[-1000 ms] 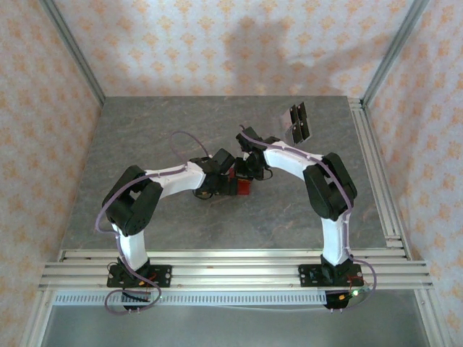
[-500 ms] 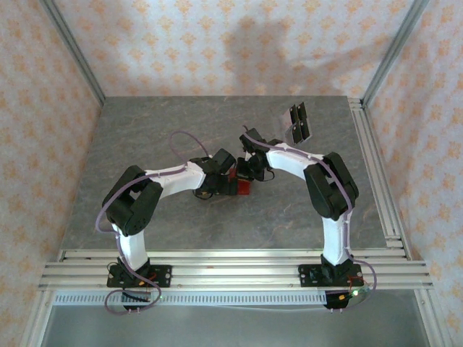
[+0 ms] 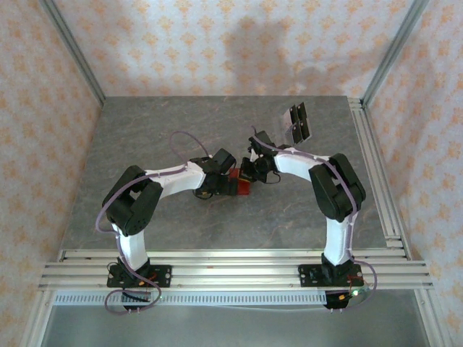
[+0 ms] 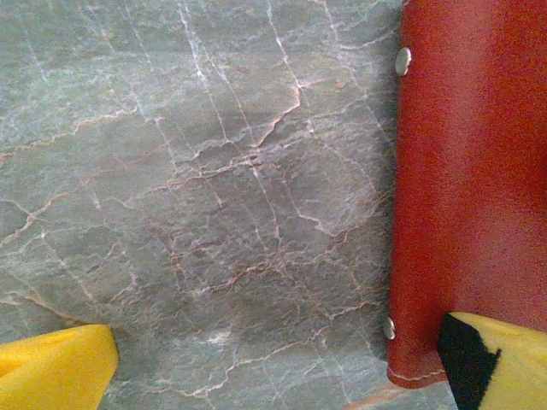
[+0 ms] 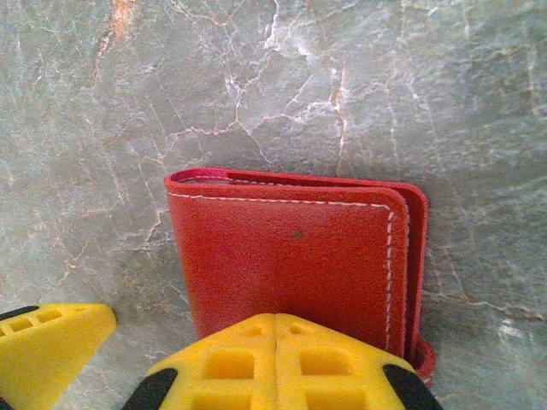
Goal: Put the credit cards into the card holder
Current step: Close the button on the card holder.
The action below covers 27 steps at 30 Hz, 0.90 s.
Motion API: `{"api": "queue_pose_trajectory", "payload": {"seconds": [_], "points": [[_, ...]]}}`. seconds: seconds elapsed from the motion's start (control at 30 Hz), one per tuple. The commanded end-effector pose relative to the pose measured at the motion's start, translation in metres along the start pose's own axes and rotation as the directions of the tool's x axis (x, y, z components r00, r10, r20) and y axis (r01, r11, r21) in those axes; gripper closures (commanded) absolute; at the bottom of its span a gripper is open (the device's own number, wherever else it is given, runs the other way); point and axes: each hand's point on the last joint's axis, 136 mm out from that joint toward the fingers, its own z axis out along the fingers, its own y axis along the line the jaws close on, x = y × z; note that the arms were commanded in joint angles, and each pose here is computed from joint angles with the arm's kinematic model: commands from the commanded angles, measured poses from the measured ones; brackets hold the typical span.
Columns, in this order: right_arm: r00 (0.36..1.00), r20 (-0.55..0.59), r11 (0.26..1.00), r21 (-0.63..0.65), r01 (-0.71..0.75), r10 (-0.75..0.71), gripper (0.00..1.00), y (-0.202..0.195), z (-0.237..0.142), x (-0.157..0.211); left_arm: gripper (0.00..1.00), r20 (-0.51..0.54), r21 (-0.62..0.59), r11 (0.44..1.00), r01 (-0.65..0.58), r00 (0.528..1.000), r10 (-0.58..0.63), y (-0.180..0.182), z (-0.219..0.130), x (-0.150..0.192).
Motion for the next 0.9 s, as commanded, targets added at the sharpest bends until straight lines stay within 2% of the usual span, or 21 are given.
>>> {"api": "queue_pose_trajectory", "payload": {"seconds": [0.0, 0.5, 0.87], "points": [[0.991, -0.063, 0.959, 0.264, -0.101, 0.121, 1.0, -0.088, 0.021, 0.034, 0.01, -0.055, -0.121, 0.993, -0.002, 0.998, -0.005, 0.027, 0.015, 0.015], [0.98, -0.061, 0.934, 0.318, -0.161, 0.19, 1.0, -0.126, 0.023, 0.06, 0.01, -0.046, -0.124, 0.992, 0.0, 0.999, -0.006, 0.028, 0.011, 0.014], [0.981, -0.065, 0.945, 0.286, -0.158, 0.183, 1.0, -0.117, 0.023, 0.055, 0.01, -0.045, -0.123, 0.992, 0.002, 0.999, -0.008, 0.028, 0.01, 0.013]]}}
